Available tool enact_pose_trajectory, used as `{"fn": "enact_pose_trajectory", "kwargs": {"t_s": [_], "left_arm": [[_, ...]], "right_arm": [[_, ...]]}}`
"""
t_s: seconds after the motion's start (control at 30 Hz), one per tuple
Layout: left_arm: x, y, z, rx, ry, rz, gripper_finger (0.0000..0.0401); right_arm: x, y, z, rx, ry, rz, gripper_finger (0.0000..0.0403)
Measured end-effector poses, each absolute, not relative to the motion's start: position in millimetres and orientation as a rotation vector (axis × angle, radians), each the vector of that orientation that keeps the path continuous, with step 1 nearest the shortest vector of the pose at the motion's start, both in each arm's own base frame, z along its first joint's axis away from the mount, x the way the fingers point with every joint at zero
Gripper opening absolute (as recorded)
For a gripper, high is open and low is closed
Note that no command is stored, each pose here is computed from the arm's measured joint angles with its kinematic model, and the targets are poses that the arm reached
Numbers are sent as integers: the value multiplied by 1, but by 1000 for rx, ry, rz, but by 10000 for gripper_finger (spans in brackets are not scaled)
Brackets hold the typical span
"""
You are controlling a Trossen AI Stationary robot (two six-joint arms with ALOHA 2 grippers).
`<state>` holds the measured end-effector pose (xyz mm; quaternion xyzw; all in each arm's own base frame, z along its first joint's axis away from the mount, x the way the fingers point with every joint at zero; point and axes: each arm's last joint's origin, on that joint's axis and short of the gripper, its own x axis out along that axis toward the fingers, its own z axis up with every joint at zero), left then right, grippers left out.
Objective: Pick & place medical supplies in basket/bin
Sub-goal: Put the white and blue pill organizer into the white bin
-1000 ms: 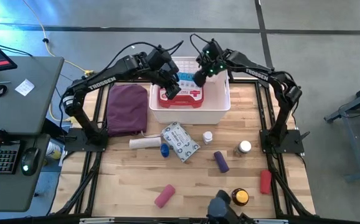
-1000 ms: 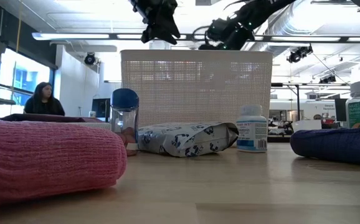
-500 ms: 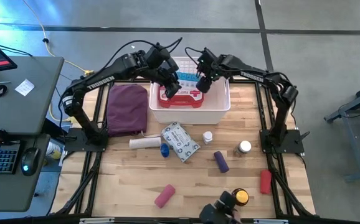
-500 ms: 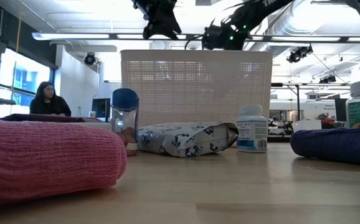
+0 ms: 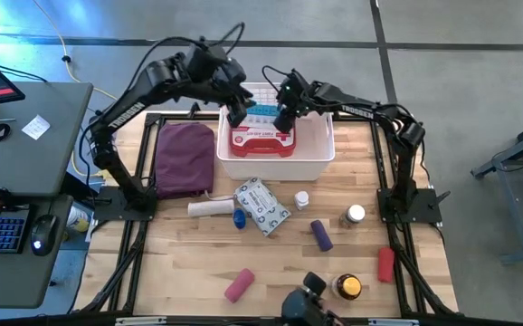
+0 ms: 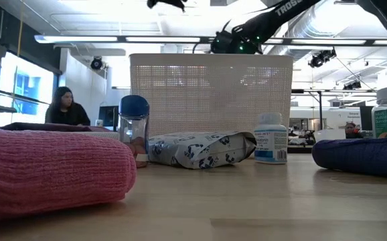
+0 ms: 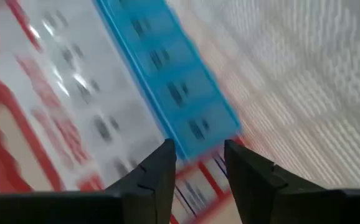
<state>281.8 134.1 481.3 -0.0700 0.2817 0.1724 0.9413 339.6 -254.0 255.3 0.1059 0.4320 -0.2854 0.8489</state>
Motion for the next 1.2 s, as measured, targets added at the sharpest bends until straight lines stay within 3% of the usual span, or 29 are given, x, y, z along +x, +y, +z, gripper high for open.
{"fn": "enact_pose_trajectory", "kwargs": {"t_s": [0.33, 0.63, 1.2], "left_arm": [[273, 132, 493, -117, 566, 404, 161], [271, 131, 490, -141, 597, 403, 161], [271, 130, 489, -158, 607, 405, 161]], "right_arm": [[347, -259, 260, 203, 808, -655, 129], [331, -253, 249, 293, 995, -743, 129], [350, -266, 227, 386, 871, -696, 129]]}}
